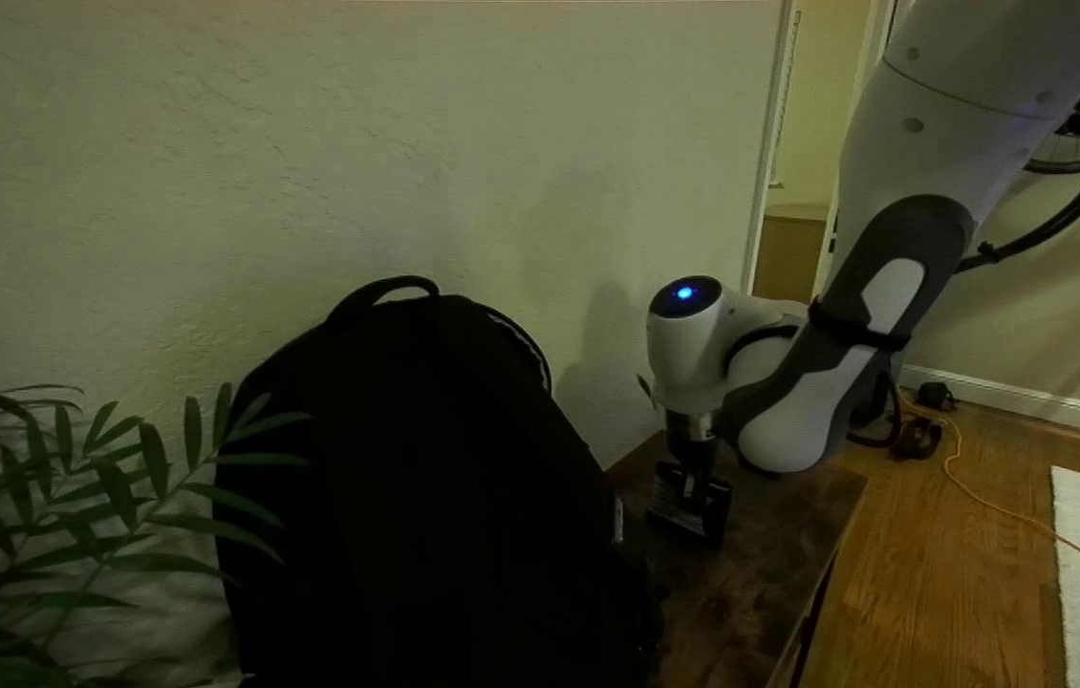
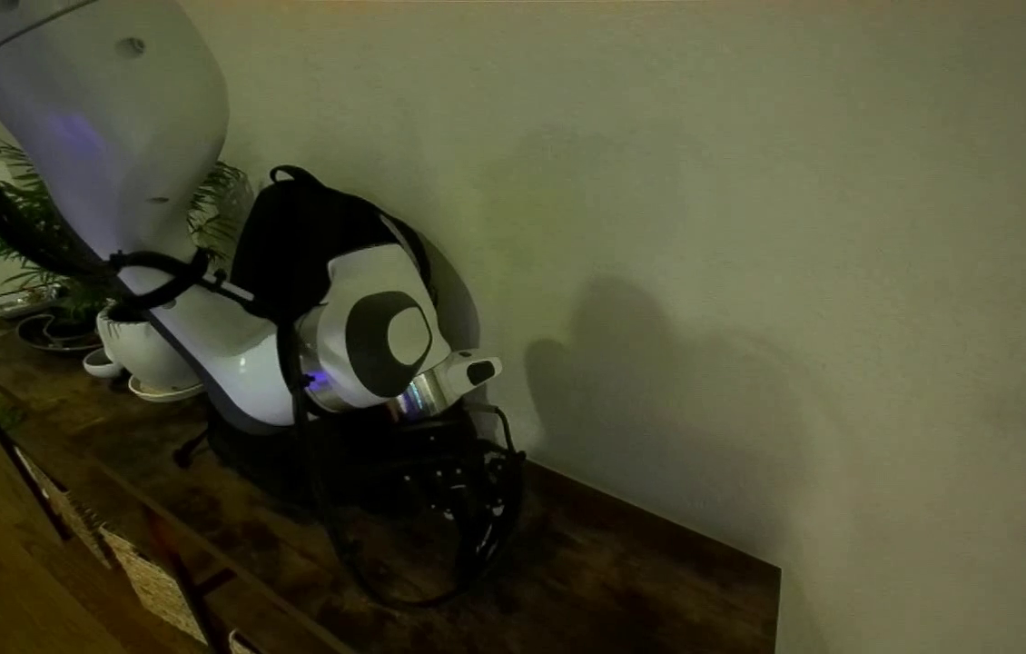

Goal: Put the wallet in the backpack

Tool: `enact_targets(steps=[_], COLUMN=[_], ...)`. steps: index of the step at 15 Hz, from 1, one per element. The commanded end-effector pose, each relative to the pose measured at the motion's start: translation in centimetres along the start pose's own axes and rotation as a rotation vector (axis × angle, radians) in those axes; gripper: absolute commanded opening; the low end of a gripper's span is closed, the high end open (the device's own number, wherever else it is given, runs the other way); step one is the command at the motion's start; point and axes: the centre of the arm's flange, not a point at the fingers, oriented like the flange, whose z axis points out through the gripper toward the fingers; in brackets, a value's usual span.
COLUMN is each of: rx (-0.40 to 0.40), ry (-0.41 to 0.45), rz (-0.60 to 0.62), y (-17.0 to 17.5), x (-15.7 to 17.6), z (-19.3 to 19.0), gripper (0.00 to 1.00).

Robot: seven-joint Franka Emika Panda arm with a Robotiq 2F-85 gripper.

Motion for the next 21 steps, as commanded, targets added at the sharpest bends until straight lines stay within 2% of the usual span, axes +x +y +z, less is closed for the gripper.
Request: enact_targets(steps=[1,4,6,12,21], rx=[0.072,0.123,0.160,0.251,0.290], ry=[-0.016,-0.015,-0.003,0.037,0.034], rz=[0.027,0.059,0.079,0.097,0.138], y=[0.3,0.6,0.8,0.3,0.5], x=[-2.6,-2.9,-2.9,-2.1,-2.6], z=[-1.7,-2.2,-2.9,-5.1,-5.1], gripper=[0.77,0.96,1.00,1.00,1.00])
